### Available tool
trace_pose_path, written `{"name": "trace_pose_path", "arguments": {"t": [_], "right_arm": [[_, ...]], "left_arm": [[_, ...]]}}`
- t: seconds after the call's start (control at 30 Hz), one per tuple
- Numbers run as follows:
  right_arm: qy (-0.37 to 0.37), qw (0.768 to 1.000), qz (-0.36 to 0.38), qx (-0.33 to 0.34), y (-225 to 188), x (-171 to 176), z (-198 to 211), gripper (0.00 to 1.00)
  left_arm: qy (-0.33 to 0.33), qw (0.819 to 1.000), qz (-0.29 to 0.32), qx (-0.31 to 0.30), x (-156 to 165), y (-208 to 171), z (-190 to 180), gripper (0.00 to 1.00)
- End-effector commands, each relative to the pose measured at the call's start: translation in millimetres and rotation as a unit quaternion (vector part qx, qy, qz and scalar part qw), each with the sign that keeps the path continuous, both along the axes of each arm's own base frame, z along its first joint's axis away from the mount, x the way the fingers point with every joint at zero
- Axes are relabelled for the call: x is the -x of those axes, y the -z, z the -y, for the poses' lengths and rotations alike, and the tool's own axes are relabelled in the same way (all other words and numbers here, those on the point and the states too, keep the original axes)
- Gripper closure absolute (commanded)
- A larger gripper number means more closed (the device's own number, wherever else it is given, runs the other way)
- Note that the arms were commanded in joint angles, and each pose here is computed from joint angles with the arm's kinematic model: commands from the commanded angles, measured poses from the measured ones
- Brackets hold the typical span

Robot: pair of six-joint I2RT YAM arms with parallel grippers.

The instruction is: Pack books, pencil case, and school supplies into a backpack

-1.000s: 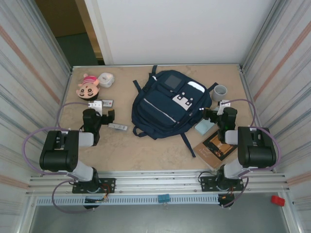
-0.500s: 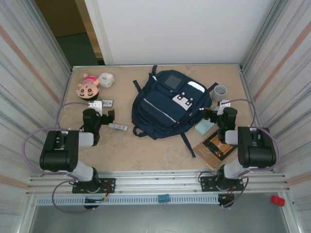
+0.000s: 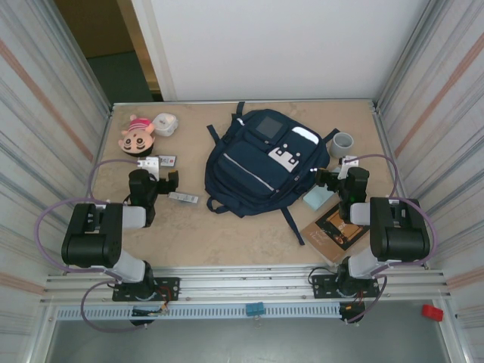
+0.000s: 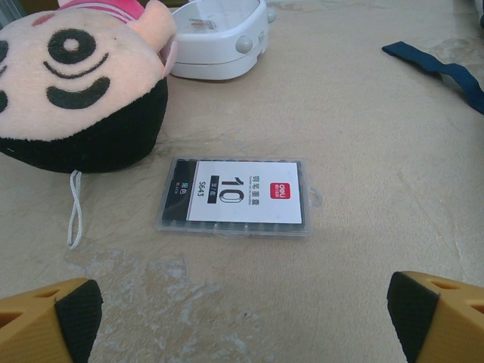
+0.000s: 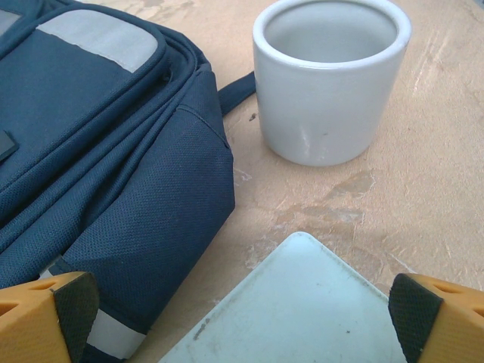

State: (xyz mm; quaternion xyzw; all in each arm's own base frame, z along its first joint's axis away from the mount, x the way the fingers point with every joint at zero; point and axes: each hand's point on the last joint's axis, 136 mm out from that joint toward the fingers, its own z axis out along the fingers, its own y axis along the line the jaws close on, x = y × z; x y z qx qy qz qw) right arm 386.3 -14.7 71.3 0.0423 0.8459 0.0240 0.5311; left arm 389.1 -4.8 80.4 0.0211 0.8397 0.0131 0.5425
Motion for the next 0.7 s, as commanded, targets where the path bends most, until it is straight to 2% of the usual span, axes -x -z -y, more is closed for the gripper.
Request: {"name": "trace_pose_path", "arguments": {"t": [0.0,0.13,0.2,0.27,0.37,0.47,0.53,0.67], "right_arm": [[0.0,1.0,0.016,-0.006,-9.6,-8.5,-0.7,0.01],[0.044,0.999,0.002,-0.01,-24.1,-12.0,14.3,0.01],[0.032,0.999,-0.007,-0.024,-45.4,-12.3,13.9,0.01],[0.014,0.999,0.018,-0.034,-83.0,-11.3,9.4,0.01],[-0.003,0.998,0.031,-0.059,-147.6,-4.8,1.6,0.01],[0.03,0.996,-0.004,-0.087,-186.4,3.9,6.5,0.01],[0.059,0.99,-0.043,-0.117,-191.9,10.1,9.8,0.01],[0.011,0.975,-0.109,-0.192,-181.5,19.5,-18.9,0.01]], "left_arm": [[0.01,1.0,0.018,-0.004,-6.3,-11.7,1.9,0.01],[0.001,1.0,0.01,-0.008,-8.9,-25.4,1.1,0.01],[-0.002,1.0,-0.006,-0.018,-9.1,-39.2,1.8,0.01],[-0.009,1.0,-0.012,-0.014,-10.3,-58.9,3.1,0.01],[0.005,0.998,-0.036,0.041,-13.1,-88.8,17.6,0.05],[0.045,0.992,-0.08,0.088,-17.3,-103.4,50.4,0.12],[0.083,0.987,-0.105,0.091,-23.0,-110.7,81.6,0.15],[0.144,0.974,-0.161,0.066,-34.7,-104.2,141.3,0.16]]}}
